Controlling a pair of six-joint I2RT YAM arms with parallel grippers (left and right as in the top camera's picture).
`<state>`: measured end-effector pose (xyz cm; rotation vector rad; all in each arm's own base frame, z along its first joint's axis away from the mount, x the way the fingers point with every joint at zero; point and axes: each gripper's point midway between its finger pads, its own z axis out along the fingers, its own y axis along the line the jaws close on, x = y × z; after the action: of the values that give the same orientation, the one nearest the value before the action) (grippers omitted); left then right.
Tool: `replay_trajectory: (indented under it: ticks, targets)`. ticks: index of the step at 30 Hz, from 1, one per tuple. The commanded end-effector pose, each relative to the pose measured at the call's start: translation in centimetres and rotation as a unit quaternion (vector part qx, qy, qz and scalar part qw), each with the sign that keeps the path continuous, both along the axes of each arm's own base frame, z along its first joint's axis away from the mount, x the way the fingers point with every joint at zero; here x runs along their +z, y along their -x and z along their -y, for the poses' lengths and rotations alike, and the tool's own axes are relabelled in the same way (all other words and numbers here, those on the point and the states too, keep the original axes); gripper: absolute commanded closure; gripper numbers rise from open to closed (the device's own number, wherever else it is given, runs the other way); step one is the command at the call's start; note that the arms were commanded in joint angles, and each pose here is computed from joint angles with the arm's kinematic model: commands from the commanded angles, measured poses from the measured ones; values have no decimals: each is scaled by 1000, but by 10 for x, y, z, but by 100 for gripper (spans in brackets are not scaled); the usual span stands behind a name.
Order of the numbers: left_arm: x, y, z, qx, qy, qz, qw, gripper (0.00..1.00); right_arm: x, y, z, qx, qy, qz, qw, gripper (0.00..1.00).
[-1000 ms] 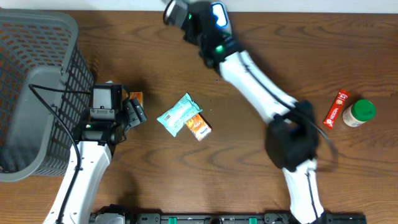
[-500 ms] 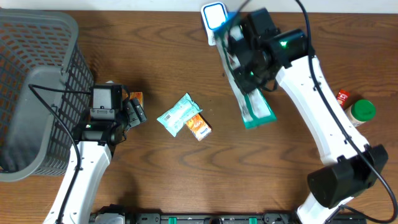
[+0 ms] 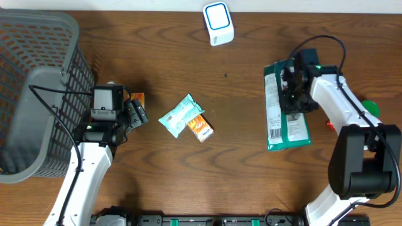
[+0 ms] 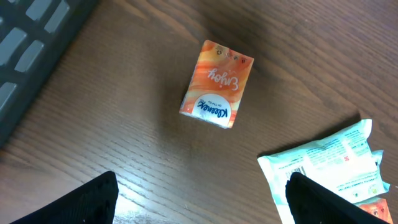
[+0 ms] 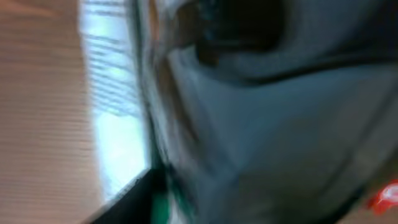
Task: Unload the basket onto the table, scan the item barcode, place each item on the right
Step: 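Move the glove pack right and set it down near the jar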
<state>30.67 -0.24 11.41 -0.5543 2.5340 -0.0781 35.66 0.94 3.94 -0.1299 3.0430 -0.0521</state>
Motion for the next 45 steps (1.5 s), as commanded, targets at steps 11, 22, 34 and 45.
replay_trajectory:
  ticks: [11,22,34,45]
  targets:
    - [10,-6,-2,3,-6,12,1000,13,16,-23,-51,8,-184,45,982,1]
    - [10,-6,-2,3,-6,13,1000,12,14,-19,-130,108,-215,66,968,51]
    - [10,-6,-2,3,-6,12,1000,13,-18,-26,-109,30,-26,122,992,99]
    - [10,-6,-2,3,-6,12,1000,13,-27,-13,-104,27,-34,94,995,99]
